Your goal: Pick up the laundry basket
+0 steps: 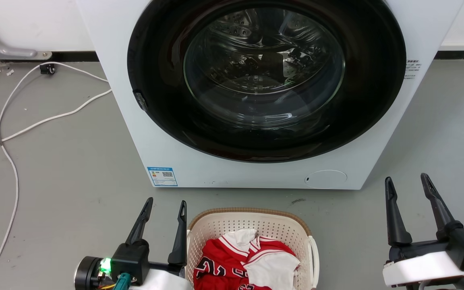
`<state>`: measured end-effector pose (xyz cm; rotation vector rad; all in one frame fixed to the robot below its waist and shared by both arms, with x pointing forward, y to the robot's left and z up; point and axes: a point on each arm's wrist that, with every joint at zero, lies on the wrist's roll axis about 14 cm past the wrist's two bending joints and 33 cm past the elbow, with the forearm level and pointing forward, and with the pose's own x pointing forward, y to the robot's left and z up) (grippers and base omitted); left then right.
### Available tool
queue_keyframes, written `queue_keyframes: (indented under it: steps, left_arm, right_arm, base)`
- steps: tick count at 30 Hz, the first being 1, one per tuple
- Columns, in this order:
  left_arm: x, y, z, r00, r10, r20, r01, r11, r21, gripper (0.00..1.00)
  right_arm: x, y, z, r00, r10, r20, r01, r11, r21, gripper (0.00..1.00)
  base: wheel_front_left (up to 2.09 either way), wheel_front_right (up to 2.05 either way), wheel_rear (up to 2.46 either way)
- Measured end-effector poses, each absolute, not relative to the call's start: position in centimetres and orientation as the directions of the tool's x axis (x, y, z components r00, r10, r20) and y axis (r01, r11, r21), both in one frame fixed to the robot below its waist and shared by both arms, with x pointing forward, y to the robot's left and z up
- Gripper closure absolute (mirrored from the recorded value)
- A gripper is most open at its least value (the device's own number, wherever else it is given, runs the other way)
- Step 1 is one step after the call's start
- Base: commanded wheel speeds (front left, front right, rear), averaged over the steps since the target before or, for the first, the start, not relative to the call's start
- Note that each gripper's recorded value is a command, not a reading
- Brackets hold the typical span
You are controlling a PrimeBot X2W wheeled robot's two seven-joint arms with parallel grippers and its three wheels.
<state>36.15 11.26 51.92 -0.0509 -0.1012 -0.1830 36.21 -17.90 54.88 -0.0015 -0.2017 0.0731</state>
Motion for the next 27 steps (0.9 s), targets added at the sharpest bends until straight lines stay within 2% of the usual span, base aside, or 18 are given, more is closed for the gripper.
queue_keyframes:
  steps: [14, 27]
  left_arm:
    - [35.73, 10.5, 52.23, 0.967, -0.217, 0.133, 0.211, 0.976, 0.058, 0.0]
    - [36.04, 10.85, 51.38, 0.973, -0.205, 0.109, 0.202, 0.979, 0.037, 0.0]
  right_arm:
    - [36.02, -17.62, 55.51, 0.97, 0.095, 0.225, -0.073, 0.992, -0.105, 0.0]
    - [36.31, -17.65, 54.77, 0.975, 0.093, 0.204, -0.075, 0.993, -0.092, 0.0]
  base:
    - [0.0, 0.0, 0.0]
    - [0.0, 0.0, 0.0]
